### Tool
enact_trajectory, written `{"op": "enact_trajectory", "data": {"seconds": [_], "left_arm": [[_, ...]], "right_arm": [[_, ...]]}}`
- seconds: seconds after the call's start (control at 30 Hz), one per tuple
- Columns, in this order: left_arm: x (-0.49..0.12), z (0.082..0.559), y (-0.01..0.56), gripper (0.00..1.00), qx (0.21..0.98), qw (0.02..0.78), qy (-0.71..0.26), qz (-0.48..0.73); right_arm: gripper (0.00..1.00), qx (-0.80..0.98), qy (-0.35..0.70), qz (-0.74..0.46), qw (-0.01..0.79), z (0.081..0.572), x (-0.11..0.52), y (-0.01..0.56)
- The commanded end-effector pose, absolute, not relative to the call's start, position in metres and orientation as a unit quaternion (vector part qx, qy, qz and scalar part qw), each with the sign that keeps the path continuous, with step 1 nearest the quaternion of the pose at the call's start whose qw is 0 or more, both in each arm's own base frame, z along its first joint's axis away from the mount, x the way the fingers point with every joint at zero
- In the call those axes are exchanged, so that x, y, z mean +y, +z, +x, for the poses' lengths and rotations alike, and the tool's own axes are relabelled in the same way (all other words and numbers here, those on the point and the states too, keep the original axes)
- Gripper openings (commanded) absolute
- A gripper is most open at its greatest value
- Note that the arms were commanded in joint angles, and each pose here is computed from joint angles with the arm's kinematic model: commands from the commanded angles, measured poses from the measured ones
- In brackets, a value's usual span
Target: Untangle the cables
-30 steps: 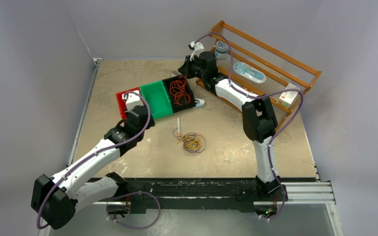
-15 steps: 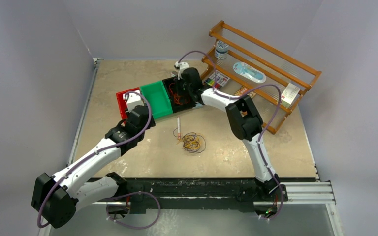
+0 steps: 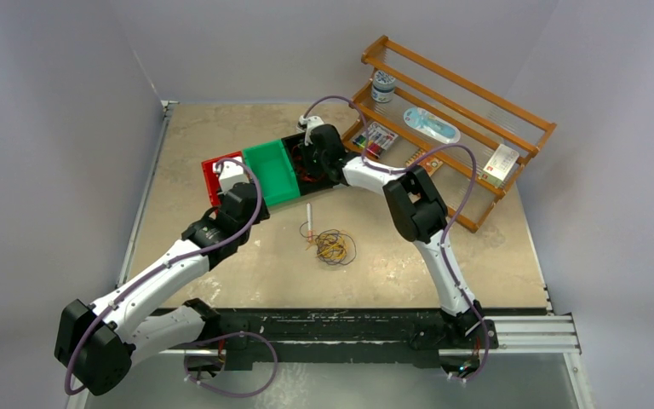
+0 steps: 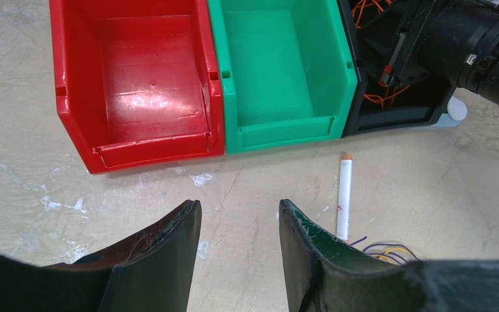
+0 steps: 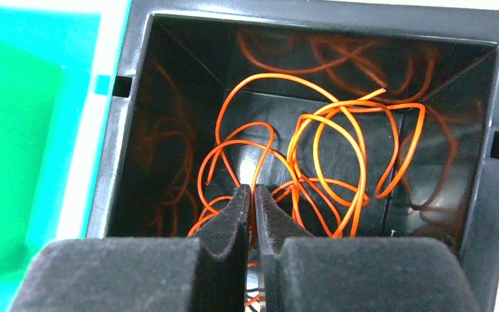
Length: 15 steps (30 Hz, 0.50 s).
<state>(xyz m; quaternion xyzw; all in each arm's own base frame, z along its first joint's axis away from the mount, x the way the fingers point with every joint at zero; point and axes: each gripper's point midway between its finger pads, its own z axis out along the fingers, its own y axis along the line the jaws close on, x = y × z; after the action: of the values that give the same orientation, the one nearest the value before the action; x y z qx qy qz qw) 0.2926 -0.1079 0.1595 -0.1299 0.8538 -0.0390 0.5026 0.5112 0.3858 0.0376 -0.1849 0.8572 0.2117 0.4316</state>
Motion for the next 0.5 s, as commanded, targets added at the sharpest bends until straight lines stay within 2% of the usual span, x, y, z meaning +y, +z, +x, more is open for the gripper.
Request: {"op": "enact_trajectory", "data": {"seconds": [0.0,0.2,0.47], "left_arm": [[-0.112,0.299,0.172,0.48,0.842,0.516,-0.057,-0.143],[-0.110,0.297,0.174,0.54,0.841,0.518,-0.057,-0.143],[-0.115,0.298,0.177,0.55,0.842,0.518,-0.067,-0.135]], "right_arm": [[0.11,0.834,0.213,-0.180,0.477,0.523,0.386,0.085],[0.28,0.808,0.231,-0.177,0.513,0.523,0.387,0.136],[0.41,0.777,0.250,-0.176,0.550,0.514,0.382,0.199]]}}
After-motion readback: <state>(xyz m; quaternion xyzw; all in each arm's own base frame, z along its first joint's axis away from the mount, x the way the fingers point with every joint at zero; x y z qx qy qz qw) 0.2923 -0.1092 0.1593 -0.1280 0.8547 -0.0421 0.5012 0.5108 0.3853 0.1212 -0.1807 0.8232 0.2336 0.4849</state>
